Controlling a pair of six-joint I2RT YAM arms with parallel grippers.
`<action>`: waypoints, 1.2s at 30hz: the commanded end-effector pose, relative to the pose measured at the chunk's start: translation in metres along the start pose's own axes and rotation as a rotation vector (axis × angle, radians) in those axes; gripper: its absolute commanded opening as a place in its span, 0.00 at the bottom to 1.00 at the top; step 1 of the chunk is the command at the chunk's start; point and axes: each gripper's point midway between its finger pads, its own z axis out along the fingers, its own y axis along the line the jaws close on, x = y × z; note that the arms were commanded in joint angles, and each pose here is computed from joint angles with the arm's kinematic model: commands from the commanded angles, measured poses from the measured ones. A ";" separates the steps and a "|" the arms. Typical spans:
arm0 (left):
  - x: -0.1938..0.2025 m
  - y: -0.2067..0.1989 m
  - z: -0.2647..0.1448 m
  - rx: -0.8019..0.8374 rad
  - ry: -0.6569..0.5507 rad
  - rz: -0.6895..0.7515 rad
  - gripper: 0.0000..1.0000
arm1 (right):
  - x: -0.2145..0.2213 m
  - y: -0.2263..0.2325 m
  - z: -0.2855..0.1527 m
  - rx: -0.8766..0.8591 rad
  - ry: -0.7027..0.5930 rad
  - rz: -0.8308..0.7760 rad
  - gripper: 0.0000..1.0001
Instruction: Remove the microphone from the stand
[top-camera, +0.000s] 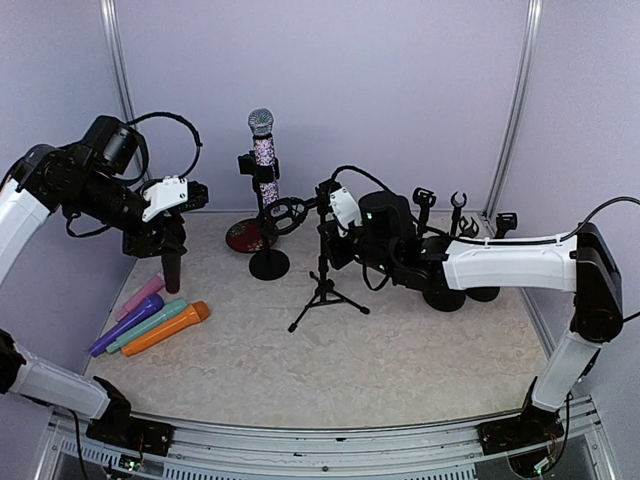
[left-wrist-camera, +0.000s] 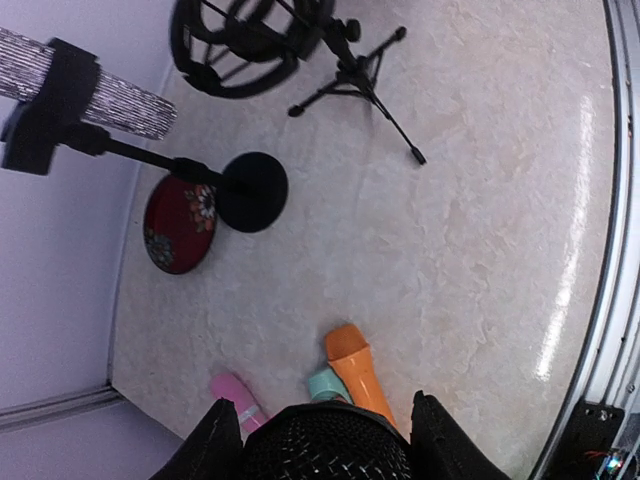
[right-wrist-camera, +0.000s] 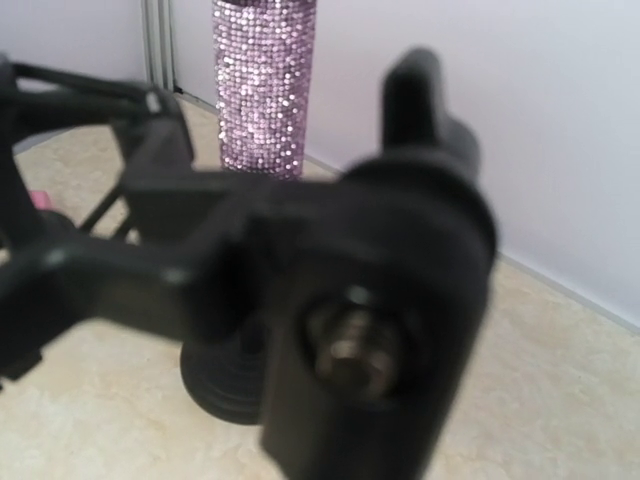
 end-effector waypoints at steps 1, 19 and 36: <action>0.018 -0.028 0.011 0.110 0.043 0.005 0.08 | 0.021 -0.022 -0.001 0.062 0.068 -0.049 0.00; 0.096 -0.104 0.168 0.393 0.336 -0.110 0.10 | 0.021 -0.046 -0.001 0.049 0.036 0.037 0.00; 0.146 -0.083 0.250 0.177 0.427 -0.236 0.36 | 0.024 -0.033 0.005 -0.220 -0.020 -0.223 0.00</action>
